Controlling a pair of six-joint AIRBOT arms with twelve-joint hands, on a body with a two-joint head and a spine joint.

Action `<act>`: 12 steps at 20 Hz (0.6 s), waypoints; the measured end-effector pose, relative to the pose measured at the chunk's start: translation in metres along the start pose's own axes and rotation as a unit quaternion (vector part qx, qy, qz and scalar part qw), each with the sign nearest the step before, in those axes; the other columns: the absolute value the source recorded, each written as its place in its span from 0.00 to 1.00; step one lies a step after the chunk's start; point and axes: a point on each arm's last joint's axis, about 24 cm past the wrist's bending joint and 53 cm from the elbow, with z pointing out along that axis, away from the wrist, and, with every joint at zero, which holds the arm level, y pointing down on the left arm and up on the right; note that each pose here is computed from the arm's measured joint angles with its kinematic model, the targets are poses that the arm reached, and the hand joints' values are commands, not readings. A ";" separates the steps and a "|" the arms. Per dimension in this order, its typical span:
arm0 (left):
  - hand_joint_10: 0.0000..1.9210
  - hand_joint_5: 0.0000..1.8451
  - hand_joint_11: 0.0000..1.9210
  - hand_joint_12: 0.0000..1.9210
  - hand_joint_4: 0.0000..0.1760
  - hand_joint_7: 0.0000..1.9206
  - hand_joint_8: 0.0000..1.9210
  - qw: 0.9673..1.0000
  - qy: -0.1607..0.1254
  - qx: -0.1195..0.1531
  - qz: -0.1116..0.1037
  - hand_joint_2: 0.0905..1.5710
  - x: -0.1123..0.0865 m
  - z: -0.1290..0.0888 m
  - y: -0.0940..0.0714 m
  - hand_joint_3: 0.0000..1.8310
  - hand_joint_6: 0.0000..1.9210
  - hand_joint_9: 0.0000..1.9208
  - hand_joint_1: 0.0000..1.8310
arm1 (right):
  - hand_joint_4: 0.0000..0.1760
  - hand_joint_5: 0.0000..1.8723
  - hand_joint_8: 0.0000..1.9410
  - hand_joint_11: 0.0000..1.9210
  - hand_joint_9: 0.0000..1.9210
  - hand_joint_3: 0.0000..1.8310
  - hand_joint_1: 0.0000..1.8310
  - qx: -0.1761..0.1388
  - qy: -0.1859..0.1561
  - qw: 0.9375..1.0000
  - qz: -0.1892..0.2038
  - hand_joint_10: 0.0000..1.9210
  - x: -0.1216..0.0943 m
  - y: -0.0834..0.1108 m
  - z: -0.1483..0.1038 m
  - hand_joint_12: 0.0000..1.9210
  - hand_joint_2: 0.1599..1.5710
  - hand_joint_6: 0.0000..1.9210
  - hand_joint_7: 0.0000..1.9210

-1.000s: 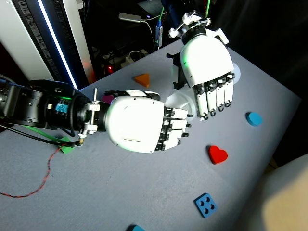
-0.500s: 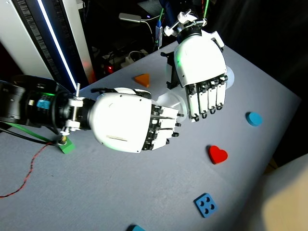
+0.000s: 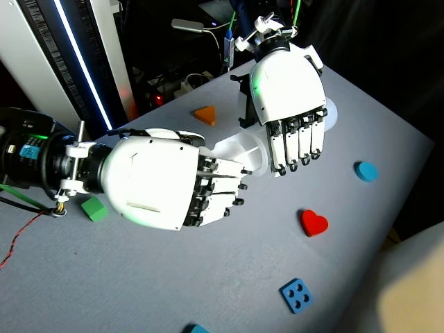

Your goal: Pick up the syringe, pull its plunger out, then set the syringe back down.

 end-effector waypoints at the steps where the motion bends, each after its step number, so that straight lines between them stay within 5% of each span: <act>1: 0.69 0.48 0.45 0.64 0.00 0.49 0.57 1.000 0.001 0.001 0.005 0.70 0.000 0.000 0.000 0.00 0.47 0.47 0.75 | 0.00 0.51 0.37 0.51 0.53 0.00 0.76 0.004 -0.002 1.000 0.004 0.58 -0.003 -0.004 -0.004 0.58 0.64 0.44 0.60; 12: 0.66 0.49 0.47 0.63 0.00 0.51 0.54 1.000 -0.005 -0.009 0.021 0.70 -0.002 0.000 0.005 0.00 0.45 0.49 0.75 | 0.00 0.50 0.40 0.50 0.52 0.00 0.76 0.005 -0.014 1.000 -0.005 0.60 -0.020 -0.006 -0.014 0.62 0.65 0.44 0.58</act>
